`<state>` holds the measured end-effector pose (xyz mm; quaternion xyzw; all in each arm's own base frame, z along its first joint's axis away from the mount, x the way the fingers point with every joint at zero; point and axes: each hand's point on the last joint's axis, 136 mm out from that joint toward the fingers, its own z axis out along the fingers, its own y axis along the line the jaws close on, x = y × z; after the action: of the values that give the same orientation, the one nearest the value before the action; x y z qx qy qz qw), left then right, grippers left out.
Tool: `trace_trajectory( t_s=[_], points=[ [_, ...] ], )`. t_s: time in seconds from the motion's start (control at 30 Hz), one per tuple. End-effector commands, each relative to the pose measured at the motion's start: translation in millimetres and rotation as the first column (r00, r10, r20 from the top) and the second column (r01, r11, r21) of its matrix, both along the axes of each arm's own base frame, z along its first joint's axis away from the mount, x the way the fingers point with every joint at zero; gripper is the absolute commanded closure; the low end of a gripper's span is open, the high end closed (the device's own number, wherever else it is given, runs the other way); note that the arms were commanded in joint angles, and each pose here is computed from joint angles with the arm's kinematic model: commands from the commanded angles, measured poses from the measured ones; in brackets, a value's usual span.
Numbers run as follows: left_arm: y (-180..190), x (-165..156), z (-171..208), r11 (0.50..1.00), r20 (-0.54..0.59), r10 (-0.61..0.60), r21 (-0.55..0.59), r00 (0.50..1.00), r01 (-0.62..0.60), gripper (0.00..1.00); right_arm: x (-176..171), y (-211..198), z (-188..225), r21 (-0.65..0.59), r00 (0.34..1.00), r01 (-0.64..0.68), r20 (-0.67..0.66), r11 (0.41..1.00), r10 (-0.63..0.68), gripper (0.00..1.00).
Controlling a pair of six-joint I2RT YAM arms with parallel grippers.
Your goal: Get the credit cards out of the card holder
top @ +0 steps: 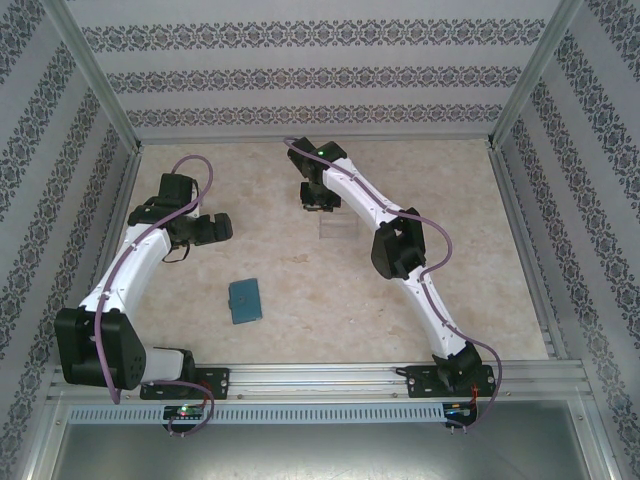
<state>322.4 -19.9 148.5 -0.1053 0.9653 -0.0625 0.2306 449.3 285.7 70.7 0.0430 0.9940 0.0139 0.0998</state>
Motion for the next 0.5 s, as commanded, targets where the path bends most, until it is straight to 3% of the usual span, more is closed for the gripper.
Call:
trace_trajectory(
  t_s=[0.0,0.47],
  points=[
    [3,-9,-4,1.000,-0.055,0.028,-0.005,0.998,-0.028,0.00,-3,-3,40,-0.009,0.998,-0.010,0.068,1.000,0.010,0.79],
    [-28,-33,-30,0.996,-0.188,0.093,0.001,0.978,-0.094,0.03,-43,-4,92,0.061,0.991,-0.070,0.115,0.996,0.063,0.78]
  ],
)
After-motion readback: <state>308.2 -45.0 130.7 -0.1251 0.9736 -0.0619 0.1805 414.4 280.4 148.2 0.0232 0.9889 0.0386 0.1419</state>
